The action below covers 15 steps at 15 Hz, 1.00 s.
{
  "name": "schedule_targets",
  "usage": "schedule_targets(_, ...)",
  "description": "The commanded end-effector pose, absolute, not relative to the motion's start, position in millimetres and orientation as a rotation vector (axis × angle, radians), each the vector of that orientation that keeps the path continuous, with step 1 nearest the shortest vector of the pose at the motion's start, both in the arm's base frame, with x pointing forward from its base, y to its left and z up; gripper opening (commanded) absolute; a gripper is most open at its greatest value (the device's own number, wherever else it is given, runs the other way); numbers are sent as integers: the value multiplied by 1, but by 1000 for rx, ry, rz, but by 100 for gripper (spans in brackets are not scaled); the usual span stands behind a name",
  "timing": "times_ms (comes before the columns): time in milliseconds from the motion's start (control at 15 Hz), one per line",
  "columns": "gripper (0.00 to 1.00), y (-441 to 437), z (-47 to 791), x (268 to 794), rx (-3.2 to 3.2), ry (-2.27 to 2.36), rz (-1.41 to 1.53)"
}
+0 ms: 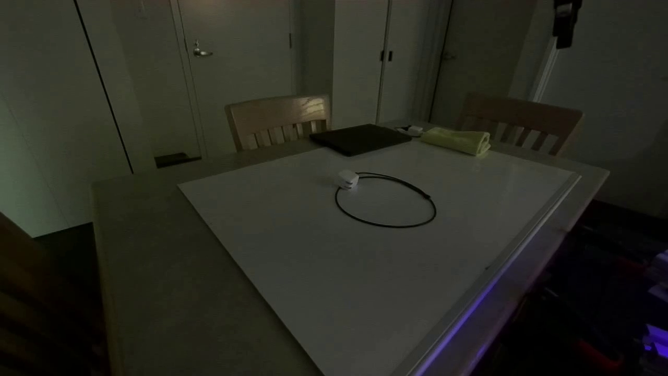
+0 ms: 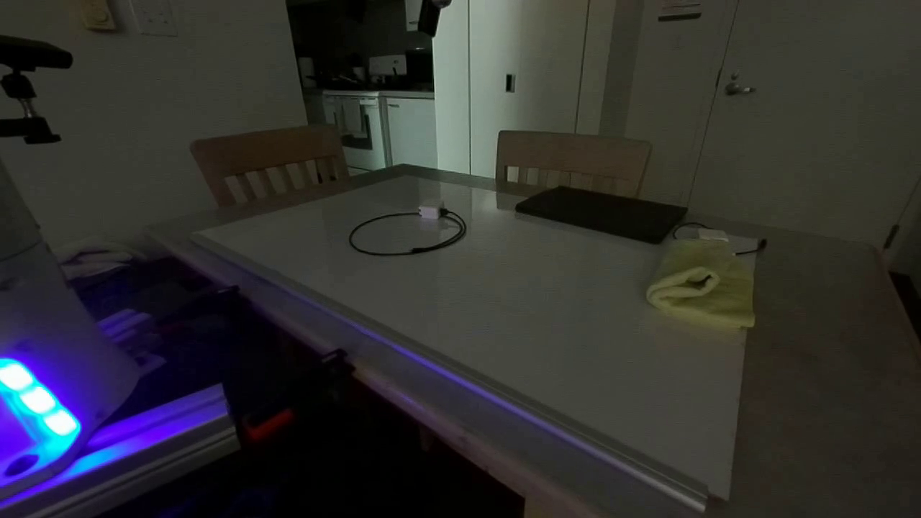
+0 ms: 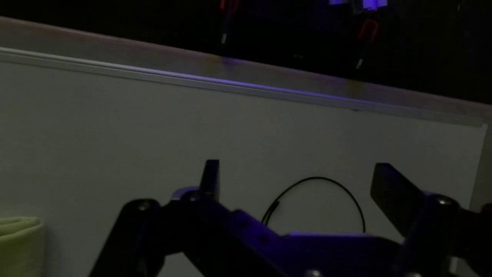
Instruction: Stretch out the ends of the charger at opposite sides
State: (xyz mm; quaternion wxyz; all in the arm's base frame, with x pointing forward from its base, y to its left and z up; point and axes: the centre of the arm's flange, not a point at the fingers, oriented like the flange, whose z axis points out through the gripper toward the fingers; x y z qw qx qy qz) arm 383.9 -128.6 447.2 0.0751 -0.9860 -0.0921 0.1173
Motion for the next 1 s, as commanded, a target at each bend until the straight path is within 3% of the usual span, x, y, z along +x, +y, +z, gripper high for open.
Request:
schedule_targets(0,100,-122,426,422,-2888,-522,455)
schedule_targets(533,100,-113,415,417,-2875,-617,459)
schedule_targets(933,100,-75,392,450,-2809,-936,459)
